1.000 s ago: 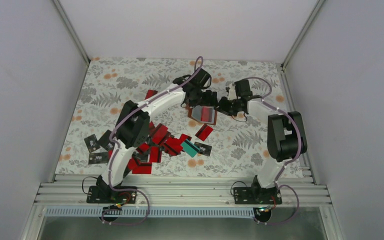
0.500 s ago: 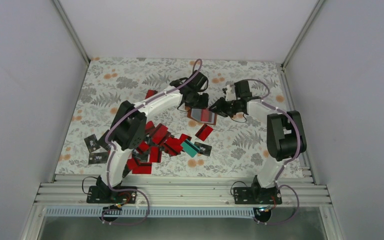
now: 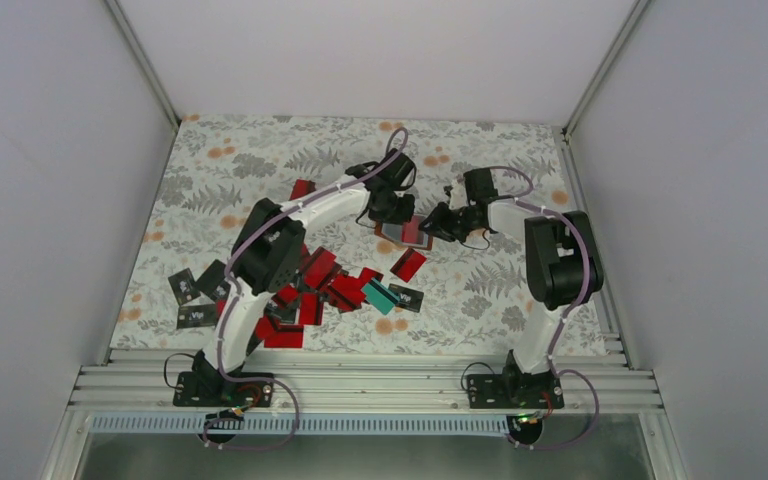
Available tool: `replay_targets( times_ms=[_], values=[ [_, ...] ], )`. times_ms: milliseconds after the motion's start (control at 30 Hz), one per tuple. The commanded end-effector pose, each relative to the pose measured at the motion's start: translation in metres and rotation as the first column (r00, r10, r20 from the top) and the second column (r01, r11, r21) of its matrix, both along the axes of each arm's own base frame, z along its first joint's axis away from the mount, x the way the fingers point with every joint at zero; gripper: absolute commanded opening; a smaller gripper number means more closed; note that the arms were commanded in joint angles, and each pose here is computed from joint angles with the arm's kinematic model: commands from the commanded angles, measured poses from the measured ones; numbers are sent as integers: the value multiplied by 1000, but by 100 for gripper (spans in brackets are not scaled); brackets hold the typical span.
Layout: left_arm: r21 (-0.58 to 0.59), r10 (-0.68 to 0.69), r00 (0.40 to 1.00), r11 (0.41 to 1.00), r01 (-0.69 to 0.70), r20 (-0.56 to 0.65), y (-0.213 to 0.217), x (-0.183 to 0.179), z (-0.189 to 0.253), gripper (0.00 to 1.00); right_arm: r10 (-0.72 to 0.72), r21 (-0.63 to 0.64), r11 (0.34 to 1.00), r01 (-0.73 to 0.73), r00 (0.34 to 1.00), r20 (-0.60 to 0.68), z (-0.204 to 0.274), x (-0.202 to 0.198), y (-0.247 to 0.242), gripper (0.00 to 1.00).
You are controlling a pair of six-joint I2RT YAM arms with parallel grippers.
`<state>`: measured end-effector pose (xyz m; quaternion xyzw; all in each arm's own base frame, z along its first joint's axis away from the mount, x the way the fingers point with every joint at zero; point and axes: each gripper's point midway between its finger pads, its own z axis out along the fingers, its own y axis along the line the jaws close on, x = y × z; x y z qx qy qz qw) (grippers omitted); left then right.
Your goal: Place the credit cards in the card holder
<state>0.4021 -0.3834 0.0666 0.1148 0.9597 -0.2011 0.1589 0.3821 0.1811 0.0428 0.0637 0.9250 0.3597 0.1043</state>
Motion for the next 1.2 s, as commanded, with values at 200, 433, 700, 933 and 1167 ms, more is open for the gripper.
replay_targets(
  times_ms=[200, 433, 700, 933, 1167],
  values=[
    [26, -25, 999, 999, 25, -22, -4, 3, -18, 2, -25, -68, 997, 26, 1000, 18, -5, 11, -9, 24],
    [47, -25, 999, 999, 27, -35, -1, 2, -29, 2, -25, -74, 997, 26, 1000, 17, -7, 11, -10, 24],
    [72, -26, 998, 997, 30, -57, 1, -1, -46, 2, -22, -71, 997, 24, 1000, 18, -8, 12, -10, 25],
    [83, -23, 998, 996, 28, -63, 2, -3, -51, 2, -14, -51, 999, 15, 1000, 11, -10, 11, -6, 26],
    [78, -19, 997, 997, 25, -75, 3, -5, -55, 2, -2, -23, 1000, 3, 1000, 15, -7, 11, -2, 26]
  ],
)
